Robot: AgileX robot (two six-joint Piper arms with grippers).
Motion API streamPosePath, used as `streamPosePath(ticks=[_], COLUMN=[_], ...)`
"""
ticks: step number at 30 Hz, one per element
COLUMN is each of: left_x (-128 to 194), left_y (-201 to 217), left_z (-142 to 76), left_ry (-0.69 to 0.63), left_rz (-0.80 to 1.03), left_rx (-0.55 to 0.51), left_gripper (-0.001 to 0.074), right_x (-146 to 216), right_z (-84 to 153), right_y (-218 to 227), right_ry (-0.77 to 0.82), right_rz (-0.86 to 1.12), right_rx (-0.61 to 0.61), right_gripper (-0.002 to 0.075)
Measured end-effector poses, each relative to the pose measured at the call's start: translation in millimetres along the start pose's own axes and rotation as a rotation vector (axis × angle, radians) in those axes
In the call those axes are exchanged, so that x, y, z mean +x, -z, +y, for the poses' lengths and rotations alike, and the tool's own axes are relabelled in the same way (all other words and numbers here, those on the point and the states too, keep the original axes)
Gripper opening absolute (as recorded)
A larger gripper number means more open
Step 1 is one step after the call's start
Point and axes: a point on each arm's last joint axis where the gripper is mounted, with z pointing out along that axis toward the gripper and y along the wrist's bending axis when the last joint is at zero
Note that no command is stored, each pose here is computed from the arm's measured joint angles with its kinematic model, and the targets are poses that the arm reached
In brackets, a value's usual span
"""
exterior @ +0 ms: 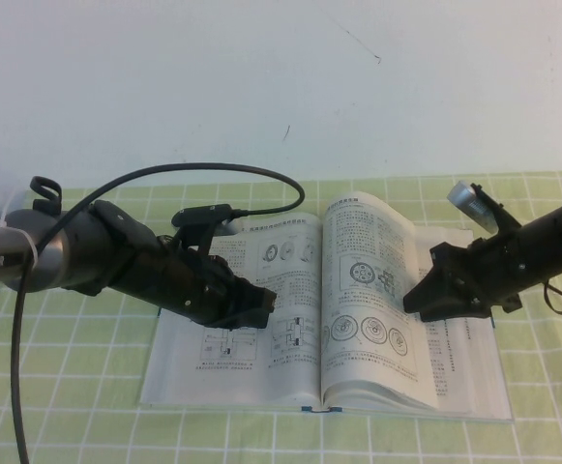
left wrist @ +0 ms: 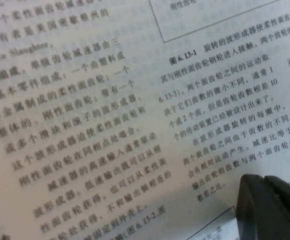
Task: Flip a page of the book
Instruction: Open the closed book
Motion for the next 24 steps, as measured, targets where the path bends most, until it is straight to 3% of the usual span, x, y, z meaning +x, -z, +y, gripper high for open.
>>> streamPosePath(ticks=[15,24], left_x=[-1,-12], left_y=[2,28], left_z=[-1,-17], left_ry=[-0.015,-0.1], left_rz=[-0.005,-0.087], left_rx=[-0.005,-0.034], left_gripper=[-0.0004,-0.0004], right_x=[-1,-2], right_z=[7,11], right_y=[-8,-14], right_ry=[0.032,0.046], right_rz=[-0.019,-0.034], right_rx=[-0.055,-0.089], right_gripper=[0.0262,0.0262])
